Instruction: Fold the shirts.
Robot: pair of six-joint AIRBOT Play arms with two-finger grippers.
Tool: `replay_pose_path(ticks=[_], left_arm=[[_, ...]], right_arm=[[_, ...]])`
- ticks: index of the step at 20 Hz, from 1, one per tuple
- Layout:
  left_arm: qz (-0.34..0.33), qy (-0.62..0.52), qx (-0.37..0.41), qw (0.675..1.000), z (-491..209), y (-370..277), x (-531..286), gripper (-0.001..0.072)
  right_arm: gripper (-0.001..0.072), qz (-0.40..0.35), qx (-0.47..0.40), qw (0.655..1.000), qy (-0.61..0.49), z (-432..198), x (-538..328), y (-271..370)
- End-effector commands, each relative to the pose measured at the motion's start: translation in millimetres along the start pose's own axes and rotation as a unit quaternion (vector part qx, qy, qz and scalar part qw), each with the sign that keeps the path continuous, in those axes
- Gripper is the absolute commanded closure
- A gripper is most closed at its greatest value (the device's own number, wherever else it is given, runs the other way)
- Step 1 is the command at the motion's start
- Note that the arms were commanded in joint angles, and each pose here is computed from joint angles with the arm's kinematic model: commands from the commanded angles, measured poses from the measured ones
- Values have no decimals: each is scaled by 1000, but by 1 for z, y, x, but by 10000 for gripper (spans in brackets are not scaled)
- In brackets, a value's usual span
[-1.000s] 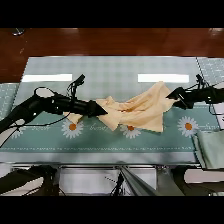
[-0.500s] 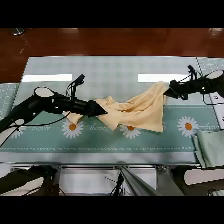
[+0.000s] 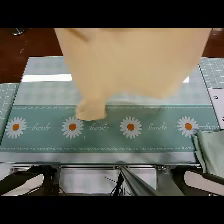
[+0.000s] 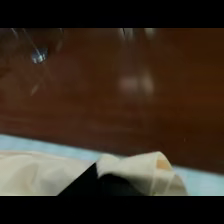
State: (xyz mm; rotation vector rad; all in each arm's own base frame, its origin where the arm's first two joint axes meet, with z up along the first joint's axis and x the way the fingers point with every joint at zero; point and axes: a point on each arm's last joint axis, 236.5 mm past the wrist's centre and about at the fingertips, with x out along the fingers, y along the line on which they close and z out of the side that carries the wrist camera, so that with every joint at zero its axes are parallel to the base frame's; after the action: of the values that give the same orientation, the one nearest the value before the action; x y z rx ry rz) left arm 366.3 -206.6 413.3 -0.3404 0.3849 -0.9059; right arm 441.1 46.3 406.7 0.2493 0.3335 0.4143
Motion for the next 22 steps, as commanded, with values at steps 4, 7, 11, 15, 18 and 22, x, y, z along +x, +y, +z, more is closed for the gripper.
replay_pose_path(ticks=[4, 7, 11, 15, 18, 22], left_arm=[[170, -194, 157, 953, 83, -96, -162, 684], [178, -214, 181, 943, 59, -133, -200, 684], [181, -213, 209, 937, 28, -173, -236, 684], [193, -97, 150, 965, -27, -145, -217, 682], [201, 8, 78, 976, -73, -88, -177, 682], [202, 119, -48, 971, -150, 13, -107, 681]], right_arm=[[691, -12, -180, 955, -234, 72, -219, 163], [691, -51, -221, 934, -276, 63, -279, 190], [691, -76, -241, 937, -242, 28, -304, 199], [691, -71, -216, 958, -175, -2, -286, 187], [690, -58, -178, 978, -96, -32, -243, 159], [691, -61, -92, 993, 30, -92, -160, 87]])
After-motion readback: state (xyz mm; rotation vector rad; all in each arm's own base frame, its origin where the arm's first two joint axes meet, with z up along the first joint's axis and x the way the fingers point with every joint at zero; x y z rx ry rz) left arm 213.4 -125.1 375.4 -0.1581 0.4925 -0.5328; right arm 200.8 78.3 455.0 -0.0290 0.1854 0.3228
